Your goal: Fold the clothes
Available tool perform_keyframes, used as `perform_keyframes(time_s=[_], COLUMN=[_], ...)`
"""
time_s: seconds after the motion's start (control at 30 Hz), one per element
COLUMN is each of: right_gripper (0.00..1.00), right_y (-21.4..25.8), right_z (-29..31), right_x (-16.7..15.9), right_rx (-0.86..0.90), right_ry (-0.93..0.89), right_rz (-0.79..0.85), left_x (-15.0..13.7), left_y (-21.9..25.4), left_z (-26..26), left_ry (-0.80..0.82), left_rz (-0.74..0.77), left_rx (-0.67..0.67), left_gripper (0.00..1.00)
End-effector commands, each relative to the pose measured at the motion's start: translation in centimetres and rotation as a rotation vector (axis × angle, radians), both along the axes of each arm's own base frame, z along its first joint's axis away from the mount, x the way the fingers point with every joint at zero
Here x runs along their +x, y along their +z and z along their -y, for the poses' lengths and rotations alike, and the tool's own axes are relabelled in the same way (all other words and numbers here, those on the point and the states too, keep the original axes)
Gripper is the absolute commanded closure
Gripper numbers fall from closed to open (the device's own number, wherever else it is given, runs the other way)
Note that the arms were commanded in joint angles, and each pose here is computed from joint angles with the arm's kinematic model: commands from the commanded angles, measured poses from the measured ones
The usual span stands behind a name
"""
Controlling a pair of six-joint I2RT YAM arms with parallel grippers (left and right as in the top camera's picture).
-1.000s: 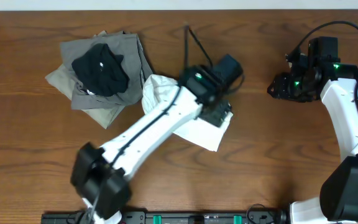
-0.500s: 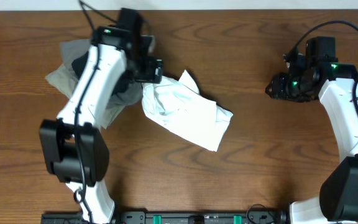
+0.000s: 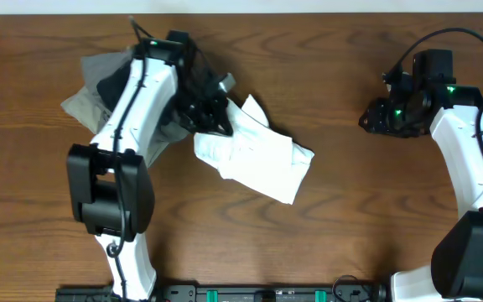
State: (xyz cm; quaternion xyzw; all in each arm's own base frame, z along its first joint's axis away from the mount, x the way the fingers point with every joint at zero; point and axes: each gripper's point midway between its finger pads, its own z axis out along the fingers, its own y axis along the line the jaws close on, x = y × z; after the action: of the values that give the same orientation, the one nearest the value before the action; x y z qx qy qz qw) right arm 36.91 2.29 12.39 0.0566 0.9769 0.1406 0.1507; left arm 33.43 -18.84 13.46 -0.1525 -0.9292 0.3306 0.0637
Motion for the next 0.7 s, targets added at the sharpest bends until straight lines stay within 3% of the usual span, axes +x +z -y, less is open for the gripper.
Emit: perform_keyframes(time_s=[0.0,0.1,0.17,0.3,0.37,0.43,0.47,0.57,0.67], right_gripper=[0.57,0.57,0.57,0.56,0.56,0.56,0.55,0.55,0.55], right_y=[0.7,0.7,0.7,0.7,0.7,0.7,0.7,0.7,0.7], right_z=[-0.5,-0.5,-0.5,-0.5,-0.5,-0.6,-0.6,-0.6,-0.6], right_x=[0.0,0.0,-0.1,-0.1,-0.1,-0.1,-0.1,-0.1,-0.1], right_rx=[0.011,0.012,0.012,0.012,0.012,0.012,0.012,0.012,0.012], right_ry=[0.006,0.006,0.006,0.006,0.006,0.006,0.006,0.006,0.006], right_rz=[0.017,0.016,0.013,0.012,0.014,0.015,0.014,0.014,0.014], left_x=[-1.5,-2.7,-3.1,-0.9,0.6,2.2,2.9,4.5,5.2], left_y=[0.5,-0.2,-1.2,-1.2,-0.2,0.4,0.4,-0.5,-2.5], left_z=[2.3,3.5,3.2,0.5,-0.4,-1.8,-2.5,-4.0,-4.8], left_ry=[-0.084,-0.147,-0.136,-0.031,0.002,0.04,0.056,0.097,0.093], left_rz=[0.007,0.016,0.016,0.148,0.24,0.308,0.327,0.329,0.288], left_rx=[-0.034,0.029,0.157,0.408,0.44,0.482,0.496,0.508,0.488], left_gripper=[0.94,0.94,0.94,0.91,0.54,0.3,0.23,0.16,0.16])
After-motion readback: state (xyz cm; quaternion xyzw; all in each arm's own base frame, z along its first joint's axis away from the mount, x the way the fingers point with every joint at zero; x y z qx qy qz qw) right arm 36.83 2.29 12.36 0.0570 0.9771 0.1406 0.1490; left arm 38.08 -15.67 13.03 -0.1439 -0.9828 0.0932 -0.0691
